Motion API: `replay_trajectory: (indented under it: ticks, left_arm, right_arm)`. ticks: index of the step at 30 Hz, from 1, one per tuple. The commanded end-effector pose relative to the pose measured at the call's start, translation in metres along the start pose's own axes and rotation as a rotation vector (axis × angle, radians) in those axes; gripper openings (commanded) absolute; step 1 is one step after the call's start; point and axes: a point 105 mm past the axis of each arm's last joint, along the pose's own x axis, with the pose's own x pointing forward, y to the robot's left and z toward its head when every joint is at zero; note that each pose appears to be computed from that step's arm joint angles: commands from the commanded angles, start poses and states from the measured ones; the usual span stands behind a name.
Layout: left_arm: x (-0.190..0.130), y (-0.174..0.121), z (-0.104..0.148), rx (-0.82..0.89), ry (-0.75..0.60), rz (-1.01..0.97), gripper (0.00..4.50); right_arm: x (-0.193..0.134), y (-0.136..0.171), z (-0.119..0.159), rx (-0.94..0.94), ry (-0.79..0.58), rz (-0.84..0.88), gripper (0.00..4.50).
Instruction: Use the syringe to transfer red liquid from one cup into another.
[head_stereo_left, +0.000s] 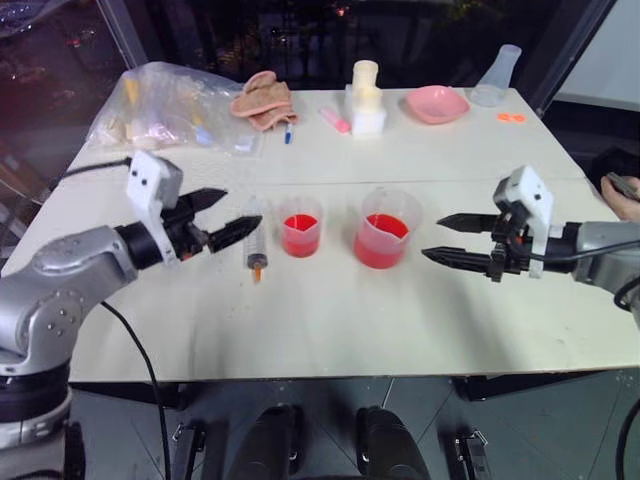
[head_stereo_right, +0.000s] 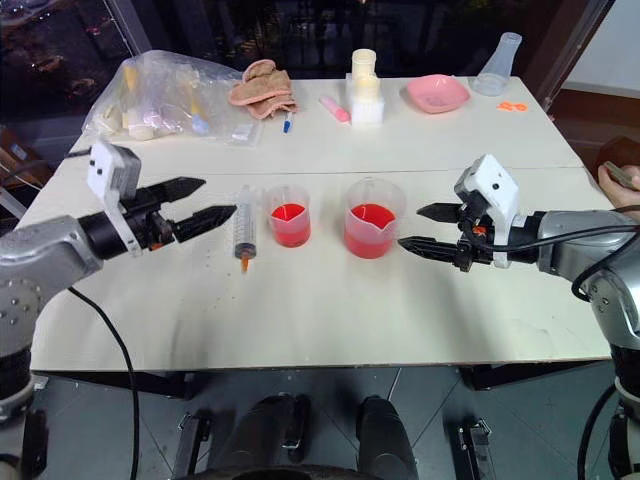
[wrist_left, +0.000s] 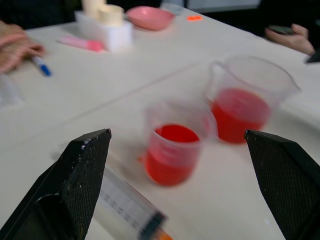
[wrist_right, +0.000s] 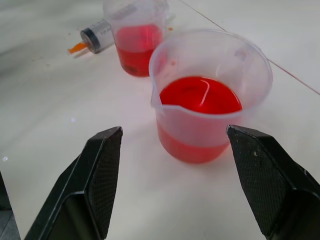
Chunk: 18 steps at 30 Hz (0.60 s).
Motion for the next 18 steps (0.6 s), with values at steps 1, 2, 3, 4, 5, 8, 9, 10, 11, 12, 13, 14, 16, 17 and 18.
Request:
replay_trajectory:
  ticks: [1,2,3,4,5,8,9,10,11,12,13,14,16,17,18]
  left_arm:
    - [0.009,0.025,0.036,-0.06,-0.047,0.142,4.49]
    - [0.014,0.031,0.048,-0.066,-0.044,0.18,4.49]
    - [0.022,0.037,0.066,-0.058,-0.052,0.238,4.49]
    - [0.026,0.04,0.077,-0.05,-0.054,0.274,4.49]
    - [0.031,0.044,0.087,-0.037,-0.05,0.328,4.49]
    - [0.048,0.064,0.094,-0.082,0.103,0.536,4.49]
    - [0.053,0.071,0.09,-0.126,0.16,0.613,4.49]
    - [0.056,0.074,0.087,-0.154,0.2,0.66,4.49]
    - [0.057,0.076,0.086,-0.173,0.225,0.689,4.49]
    - [0.057,0.078,0.071,-0.192,0.35,0.736,4.49]
    - [0.057,0.078,0.058,-0.25,0.446,0.756,4.49]
    - [0.058,0.076,0.048,-0.291,0.516,0.765,4.49]
    - [0.055,0.077,0.032,-0.334,0.659,0.833,4.49]
    - [0.054,0.077,0.026,-0.353,0.714,0.856,4.49]
    - [0.053,0.075,0.021,-0.355,0.775,0.86,4.49]
  right_arm:
    - [-0.002,-0.004,0.013,-0.044,-0.029,-0.004,3.45]
    - [-0.001,-0.004,0.014,-0.049,-0.03,0.0,3.45]
    - [0.0,-0.005,0.015,-0.055,-0.029,0.006,3.45]
    - [0.001,-0.005,0.016,-0.058,-0.028,0.009,3.45]
    - [0.003,-0.005,0.016,-0.061,-0.028,0.013,3.45]
    - [0.006,-0.004,0.018,-0.067,-0.034,0.03,3.45]
    - [0.006,-0.004,0.018,-0.067,-0.035,0.033,3.45]
    - [0.006,-0.004,0.018,-0.067,-0.035,0.034,3.45]
    - [0.007,-0.004,0.019,-0.067,-0.035,0.035,3.45]
    - [0.006,-0.003,0.018,-0.066,-0.033,0.038,3.45]
    - [0.006,-0.002,0.018,-0.065,-0.032,0.041,3.45]
    - [0.006,-0.002,0.018,-0.065,-0.031,0.043,3.45]
    - [0.006,0.0,0.017,-0.064,-0.026,0.045,3.45]
    - [0.006,0.0,0.017,-0.063,-0.025,0.046,3.45]
    - [0.006,0.001,0.017,-0.062,-0.024,0.047,3.45]
